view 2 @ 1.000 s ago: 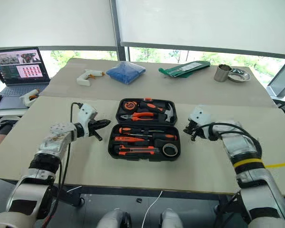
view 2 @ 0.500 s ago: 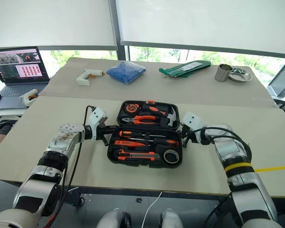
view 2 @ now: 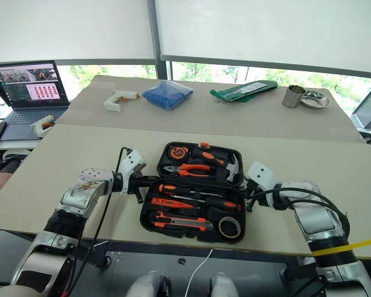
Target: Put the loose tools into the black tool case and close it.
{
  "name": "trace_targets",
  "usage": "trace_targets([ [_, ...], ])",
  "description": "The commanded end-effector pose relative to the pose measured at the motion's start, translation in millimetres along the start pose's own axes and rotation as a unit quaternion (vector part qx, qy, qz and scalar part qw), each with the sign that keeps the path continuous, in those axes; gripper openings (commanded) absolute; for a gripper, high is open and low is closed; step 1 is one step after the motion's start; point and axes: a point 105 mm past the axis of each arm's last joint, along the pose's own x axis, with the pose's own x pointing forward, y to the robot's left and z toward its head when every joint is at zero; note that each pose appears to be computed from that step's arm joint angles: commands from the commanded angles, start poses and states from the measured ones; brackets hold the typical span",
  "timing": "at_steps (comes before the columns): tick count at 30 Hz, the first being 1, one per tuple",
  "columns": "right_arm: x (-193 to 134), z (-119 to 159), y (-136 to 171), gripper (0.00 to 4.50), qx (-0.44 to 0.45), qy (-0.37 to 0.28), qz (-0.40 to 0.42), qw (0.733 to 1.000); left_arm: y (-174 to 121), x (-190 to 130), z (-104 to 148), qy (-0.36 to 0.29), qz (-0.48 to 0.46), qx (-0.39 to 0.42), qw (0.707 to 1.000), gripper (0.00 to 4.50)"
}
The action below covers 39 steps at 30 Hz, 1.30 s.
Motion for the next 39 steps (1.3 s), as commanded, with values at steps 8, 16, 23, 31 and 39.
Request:
trace_targets([
  [8, -46.3, 51.0, -28.1, 3.22, 0.235, -0.04, -0.014, 0.971, 29.6, -49.8, 56.8, -0.033, 0.006, -0.051, 0.998, 3.81],
  [16, -18.3, 60.4, -54.9, 3.91, 0.37, 0.036, -0.053, 0.927, 52.0, -16.2, 76.5, -0.005, 0.056, -0.17, 0.984, 3.88],
  [23, 2.9, 53.7, -54.8, 3.91, 0.36, 0.076, -0.068, 0.927, 49.1, 1.0, 70.4, 0.021, 0.048, -0.185, 0.981, 3.88],
  [31, 0.0, 37.9, -53.7, 1.54, 0.381, 0.102, -0.072, 0.916, 43.3, 3.2, 60.2, 0.041, 0.034, -0.199, 0.979, 2.77],
  [39, 6.8, 28.4, -39.4, 0.0, 0.433, 0.116, -0.037, 0.893, 42.2, 7.5, 52.4, 0.043, 0.034, -0.222, 0.973, 0.06],
])
